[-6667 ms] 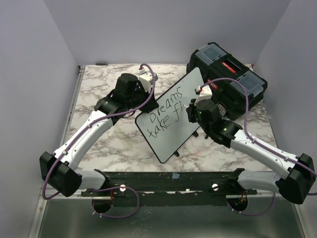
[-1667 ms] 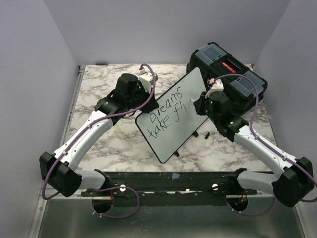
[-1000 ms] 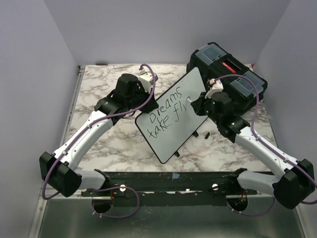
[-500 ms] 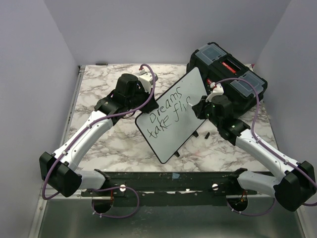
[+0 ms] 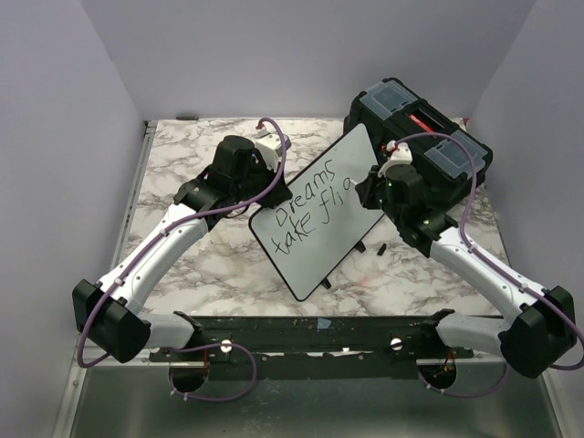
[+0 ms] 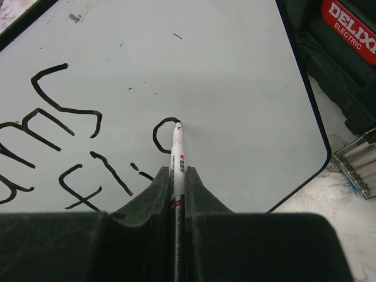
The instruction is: Write a sentence on the whiteboard
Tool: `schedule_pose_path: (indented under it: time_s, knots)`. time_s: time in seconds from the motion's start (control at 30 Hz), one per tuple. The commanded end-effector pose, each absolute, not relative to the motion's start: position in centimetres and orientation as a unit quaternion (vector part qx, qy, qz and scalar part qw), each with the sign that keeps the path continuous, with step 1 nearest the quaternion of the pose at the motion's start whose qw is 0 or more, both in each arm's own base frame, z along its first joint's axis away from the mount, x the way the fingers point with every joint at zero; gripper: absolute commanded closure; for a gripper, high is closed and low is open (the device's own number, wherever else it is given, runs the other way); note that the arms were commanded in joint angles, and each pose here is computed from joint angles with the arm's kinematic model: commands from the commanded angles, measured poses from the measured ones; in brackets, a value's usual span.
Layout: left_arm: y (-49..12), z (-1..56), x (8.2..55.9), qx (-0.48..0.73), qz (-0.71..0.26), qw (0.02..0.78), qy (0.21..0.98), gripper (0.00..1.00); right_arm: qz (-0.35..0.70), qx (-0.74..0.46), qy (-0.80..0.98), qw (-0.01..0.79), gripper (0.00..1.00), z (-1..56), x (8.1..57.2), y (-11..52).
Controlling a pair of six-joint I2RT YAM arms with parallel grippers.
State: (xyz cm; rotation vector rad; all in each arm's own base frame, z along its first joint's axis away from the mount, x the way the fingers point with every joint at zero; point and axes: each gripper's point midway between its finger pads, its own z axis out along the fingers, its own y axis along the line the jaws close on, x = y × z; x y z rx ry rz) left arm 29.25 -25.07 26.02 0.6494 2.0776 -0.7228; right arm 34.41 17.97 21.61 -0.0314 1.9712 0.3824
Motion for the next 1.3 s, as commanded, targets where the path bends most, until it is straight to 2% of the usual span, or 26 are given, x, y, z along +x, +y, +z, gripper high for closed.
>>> schedule_pose_path:
  time_s: [0.0,0.27,0.73,1.27]
  knots:
    - [-23.3,19.8,26.2,0.299,-0.233,0.312,0.871,1.00,0.162,-0.015,0.821,0.547,0.99,22.8,35.1,18.4]
    - [-23.3,19.8,26.2,0.299,-0.232,0.313,0.871,1.00,0.176,-0.022,0.823,0.539,0.99,22.2,34.7,18.8]
    - [-23.2,19.9,26.2,0.298,-0.231,0.314,0.871,1.00,0.166,-0.027,0.852,0.496,0.99,17.2,32.2,17.8]
    - [-23.2,19.9,26.2,0.298,-0.231,0.314,0.871,1.00,0.176,-0.022,0.861,0.476,0.99,15.6,30.8,17.6]
